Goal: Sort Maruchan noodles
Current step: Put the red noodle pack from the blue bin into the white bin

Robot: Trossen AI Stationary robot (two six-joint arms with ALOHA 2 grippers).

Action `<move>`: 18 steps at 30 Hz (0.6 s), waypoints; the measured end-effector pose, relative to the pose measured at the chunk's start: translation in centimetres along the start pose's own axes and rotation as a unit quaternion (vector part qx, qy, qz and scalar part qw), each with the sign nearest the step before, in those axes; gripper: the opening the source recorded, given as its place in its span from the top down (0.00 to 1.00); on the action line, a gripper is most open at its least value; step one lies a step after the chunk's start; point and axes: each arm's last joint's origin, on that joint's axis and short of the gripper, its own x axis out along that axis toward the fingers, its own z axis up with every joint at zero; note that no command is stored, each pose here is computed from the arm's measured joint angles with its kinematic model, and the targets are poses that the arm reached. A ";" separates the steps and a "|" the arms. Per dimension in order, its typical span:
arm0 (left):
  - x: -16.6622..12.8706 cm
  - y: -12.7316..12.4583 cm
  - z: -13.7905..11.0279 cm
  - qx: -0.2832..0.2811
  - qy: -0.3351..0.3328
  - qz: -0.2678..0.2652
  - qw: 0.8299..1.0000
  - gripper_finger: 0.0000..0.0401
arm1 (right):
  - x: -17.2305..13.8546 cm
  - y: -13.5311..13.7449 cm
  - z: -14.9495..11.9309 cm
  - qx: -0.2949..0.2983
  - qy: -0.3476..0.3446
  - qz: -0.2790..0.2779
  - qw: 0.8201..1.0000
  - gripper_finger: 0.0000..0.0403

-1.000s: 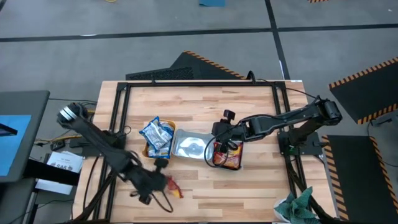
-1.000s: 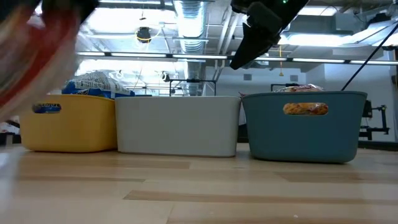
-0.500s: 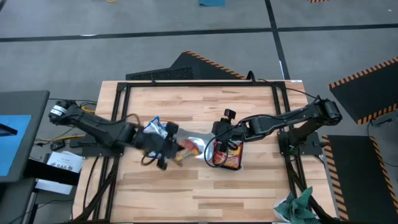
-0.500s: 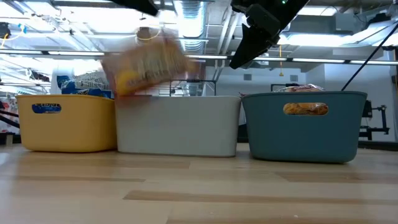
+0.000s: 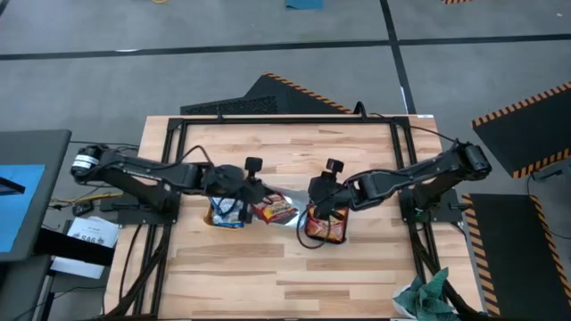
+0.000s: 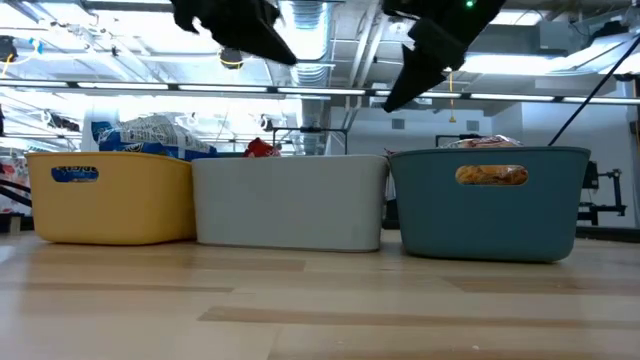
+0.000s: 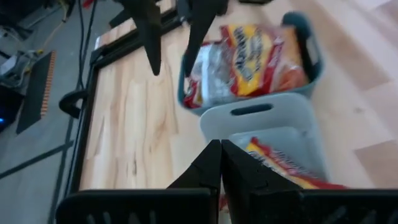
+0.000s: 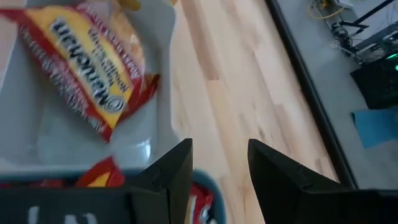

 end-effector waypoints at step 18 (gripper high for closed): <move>-5.2 -2.2 -4.8 -0.097 -0.259 -0.063 0.959 1.00 | -4.6 3.6 -2.5 0.088 0.164 0.193 0.963 0.56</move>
